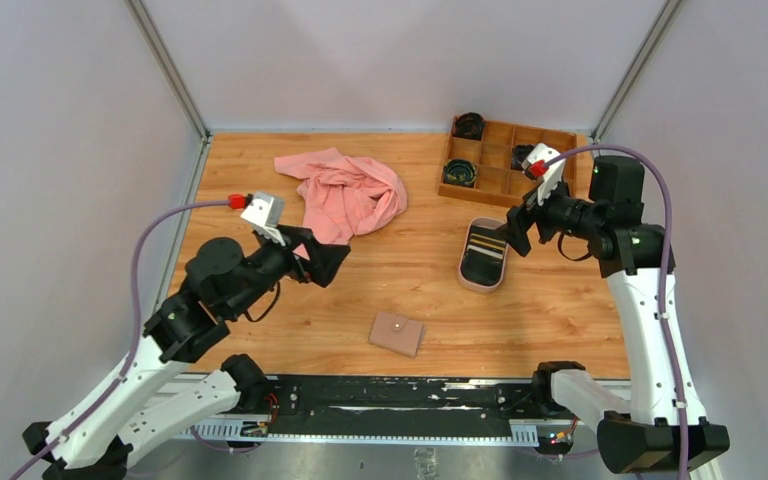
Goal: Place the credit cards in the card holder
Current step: Reset both arms
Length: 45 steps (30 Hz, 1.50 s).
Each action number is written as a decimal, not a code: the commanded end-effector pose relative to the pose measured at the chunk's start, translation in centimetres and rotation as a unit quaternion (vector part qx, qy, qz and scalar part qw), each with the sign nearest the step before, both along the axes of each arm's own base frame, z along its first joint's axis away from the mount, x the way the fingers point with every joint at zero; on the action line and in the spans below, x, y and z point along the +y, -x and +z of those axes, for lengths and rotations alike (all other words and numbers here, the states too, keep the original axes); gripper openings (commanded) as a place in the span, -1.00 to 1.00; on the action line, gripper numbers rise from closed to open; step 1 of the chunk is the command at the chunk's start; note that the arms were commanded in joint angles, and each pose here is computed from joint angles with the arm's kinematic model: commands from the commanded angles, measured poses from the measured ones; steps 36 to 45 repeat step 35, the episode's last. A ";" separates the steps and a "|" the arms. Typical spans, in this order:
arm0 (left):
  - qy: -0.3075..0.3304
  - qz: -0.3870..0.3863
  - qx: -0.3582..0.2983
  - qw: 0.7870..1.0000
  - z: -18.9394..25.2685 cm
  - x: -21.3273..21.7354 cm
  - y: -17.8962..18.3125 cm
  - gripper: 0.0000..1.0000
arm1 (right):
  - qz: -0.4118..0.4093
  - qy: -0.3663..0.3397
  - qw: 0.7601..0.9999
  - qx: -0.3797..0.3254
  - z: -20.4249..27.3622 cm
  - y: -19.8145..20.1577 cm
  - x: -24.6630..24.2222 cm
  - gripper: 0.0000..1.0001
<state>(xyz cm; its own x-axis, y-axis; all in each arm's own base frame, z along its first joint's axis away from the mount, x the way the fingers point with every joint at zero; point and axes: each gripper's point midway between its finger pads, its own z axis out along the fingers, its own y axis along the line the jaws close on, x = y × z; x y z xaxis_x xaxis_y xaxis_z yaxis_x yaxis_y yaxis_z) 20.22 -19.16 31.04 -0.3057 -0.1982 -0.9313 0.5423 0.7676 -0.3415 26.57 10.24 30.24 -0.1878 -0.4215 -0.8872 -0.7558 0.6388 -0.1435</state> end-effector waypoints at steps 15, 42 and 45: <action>-0.023 0.013 -0.009 1.000 4.0 4.0 3.0 1.00 | -0.021 -0.121 0.992 0.025 6.8 3.7 1.5 1.00; 0.026 -0.002 -0.007 1.000 4.1 4.8 5.1 1.00 | -0.023 -0.135 0.990 0.017 7.9 3.7 1.0 1.00; 0.026 -0.002 -0.007 1.000 4.1 4.8 5.1 1.00 | -0.023 -0.135 0.990 0.017 7.9 3.7 1.0 1.00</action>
